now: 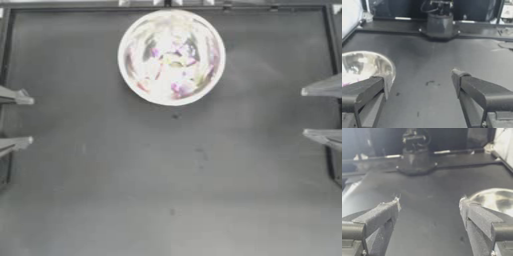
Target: Put candies in bowl
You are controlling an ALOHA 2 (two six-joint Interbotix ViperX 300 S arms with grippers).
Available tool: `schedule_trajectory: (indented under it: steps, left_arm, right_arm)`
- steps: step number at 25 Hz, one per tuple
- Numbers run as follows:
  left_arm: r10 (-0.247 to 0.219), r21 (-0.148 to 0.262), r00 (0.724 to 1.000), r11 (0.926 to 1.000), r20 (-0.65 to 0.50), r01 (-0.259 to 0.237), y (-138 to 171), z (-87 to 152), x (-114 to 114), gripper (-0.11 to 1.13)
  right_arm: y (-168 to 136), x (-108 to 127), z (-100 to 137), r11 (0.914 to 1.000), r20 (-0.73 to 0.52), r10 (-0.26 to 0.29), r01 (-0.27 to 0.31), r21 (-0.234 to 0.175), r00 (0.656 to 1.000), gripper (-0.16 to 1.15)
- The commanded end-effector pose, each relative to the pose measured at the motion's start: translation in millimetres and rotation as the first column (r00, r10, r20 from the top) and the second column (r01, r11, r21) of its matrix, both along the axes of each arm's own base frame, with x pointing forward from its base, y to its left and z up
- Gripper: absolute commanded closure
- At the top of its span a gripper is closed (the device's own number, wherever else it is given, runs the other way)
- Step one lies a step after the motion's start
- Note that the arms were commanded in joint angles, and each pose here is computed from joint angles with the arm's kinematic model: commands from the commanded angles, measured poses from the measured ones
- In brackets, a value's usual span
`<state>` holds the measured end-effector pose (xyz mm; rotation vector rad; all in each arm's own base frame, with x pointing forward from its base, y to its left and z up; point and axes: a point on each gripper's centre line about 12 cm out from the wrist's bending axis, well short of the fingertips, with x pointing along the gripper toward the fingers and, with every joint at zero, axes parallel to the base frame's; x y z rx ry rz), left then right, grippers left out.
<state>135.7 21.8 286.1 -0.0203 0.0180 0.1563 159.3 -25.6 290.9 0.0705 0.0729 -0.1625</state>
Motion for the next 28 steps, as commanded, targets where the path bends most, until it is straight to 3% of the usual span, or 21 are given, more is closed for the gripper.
schedule_trajectory:
  steps: [1, 13, 28]
  left_arm:
    - [0.001, 0.004, 1.000, 1.0000, 0.021, -0.002, 0, 4, -3, 0.02]
    - [0.037, 0.013, 0.998, 0.9992, 0.057, -0.038, 2, 10, -15, 0.02]
    - [0.045, 0.018, 0.992, 0.9987, 0.115, -0.047, 3, 22, -17, 0.02]
  right_arm:
    - [0, -3, 3, 1.0000, 0.022, -0.001, 0.001, 0.000, 1.000, -0.02]
    - [-1, -14, 4, 0.9998, 0.052, -0.021, 0.021, -0.004, 0.998, -0.02]
    - [-1, -21, 12, 0.9994, 0.096, -0.028, 0.030, -0.018, 0.995, -0.02]
